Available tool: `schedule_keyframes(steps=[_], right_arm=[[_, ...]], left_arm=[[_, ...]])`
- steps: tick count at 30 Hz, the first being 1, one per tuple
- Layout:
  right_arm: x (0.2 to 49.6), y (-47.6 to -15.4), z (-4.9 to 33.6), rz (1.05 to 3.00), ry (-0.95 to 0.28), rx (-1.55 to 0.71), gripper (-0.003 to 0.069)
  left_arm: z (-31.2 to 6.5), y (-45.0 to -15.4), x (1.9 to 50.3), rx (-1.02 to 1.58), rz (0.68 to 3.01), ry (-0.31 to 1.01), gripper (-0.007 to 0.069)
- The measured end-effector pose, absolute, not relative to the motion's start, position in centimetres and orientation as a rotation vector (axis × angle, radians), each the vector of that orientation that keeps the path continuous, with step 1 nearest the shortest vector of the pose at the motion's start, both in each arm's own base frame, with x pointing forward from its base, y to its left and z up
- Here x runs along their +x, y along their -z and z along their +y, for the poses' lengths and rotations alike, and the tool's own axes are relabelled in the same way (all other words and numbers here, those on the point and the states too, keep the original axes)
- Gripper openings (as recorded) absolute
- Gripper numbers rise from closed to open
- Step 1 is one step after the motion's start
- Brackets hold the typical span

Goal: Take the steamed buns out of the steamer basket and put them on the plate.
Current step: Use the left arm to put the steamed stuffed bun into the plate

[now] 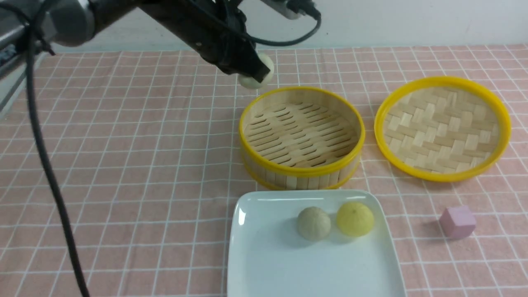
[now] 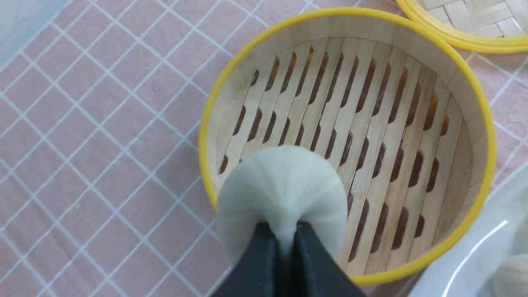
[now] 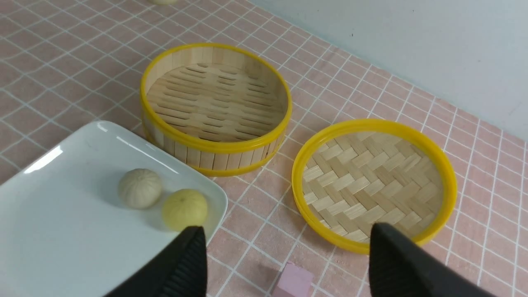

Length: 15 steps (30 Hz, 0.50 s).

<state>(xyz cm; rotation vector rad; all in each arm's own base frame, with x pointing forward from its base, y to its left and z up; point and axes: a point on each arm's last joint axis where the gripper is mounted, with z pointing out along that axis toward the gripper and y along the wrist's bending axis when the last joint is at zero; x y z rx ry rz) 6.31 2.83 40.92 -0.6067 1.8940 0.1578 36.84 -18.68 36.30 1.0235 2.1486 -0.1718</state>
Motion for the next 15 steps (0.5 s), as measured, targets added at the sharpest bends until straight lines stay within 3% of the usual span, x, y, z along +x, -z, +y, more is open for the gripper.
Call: schedule_keyframes(steps=[11,15], right_arm=[[6.5,-41.5,3.0,1.831,-0.167,-0.589,0.0479],[6.5,-41.5,3.0,1.824,-0.168,-0.587,0.0479]], left_arm=[[-16.3,-41.3,32.2,0.874,2.231,0.242,0.0027],[-16.2,-42.1,30.4,0.853,2.237,0.349,0.0027]])
